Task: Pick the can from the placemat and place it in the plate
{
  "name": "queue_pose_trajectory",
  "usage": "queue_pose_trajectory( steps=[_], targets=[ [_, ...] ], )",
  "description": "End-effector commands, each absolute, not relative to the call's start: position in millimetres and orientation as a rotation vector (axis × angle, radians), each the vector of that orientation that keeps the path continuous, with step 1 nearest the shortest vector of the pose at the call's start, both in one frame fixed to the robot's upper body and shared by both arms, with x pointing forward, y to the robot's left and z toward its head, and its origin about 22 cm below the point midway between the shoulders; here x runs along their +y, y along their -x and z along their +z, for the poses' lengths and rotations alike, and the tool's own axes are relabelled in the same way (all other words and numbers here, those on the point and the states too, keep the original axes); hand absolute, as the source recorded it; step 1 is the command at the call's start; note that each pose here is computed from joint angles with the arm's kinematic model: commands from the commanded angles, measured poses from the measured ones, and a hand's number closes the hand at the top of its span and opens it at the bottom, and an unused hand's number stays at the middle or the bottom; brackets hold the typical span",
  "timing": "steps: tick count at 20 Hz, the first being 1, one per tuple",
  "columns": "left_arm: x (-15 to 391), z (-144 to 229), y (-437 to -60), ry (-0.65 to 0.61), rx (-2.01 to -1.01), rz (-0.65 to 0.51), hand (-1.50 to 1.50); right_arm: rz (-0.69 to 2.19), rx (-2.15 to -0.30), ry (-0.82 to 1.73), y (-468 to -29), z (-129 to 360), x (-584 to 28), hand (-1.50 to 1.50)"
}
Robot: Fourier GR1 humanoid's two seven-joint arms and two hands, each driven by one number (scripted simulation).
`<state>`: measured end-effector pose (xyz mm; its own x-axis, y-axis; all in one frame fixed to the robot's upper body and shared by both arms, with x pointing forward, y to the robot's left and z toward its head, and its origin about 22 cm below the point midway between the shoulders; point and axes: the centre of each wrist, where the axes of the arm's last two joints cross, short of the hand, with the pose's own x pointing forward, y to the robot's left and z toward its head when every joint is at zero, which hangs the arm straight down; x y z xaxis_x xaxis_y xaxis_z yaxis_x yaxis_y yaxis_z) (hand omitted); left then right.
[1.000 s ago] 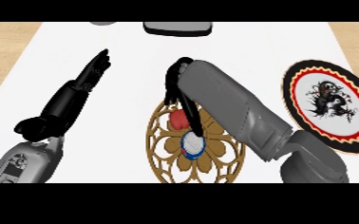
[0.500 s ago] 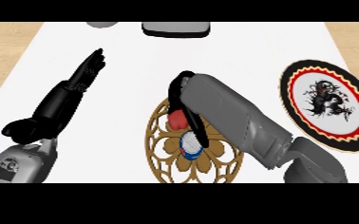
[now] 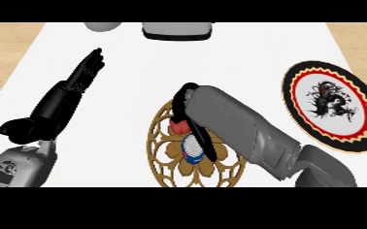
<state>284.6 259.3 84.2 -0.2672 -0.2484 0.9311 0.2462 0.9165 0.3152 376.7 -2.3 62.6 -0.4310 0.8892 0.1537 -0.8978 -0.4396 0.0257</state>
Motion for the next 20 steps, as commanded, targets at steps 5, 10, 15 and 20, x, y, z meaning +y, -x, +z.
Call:
queue_pose_trajectory(
  steps=[5,10,15,20],
  targets=[
    [264,77,-280,0.0,-1.783,-0.452,0.0,2.095,0.038,-0.186,-347,22,-1,-1.5],
    [270,73,-280,-0.009,-1.781,-0.466,0.0,2.175,-0.059,-0.302,-337,30,-3,1.5],
    [260,84,-275,-0.006,-1.782,-0.479,0.0,2.182,-0.133,-0.287,-328,30,-2,1.5],
    [268,81,-279,-0.055,-1.754,-0.413,0.0,2.121,-0.493,0.017,-299,49,-6,1.5]
  ],
)
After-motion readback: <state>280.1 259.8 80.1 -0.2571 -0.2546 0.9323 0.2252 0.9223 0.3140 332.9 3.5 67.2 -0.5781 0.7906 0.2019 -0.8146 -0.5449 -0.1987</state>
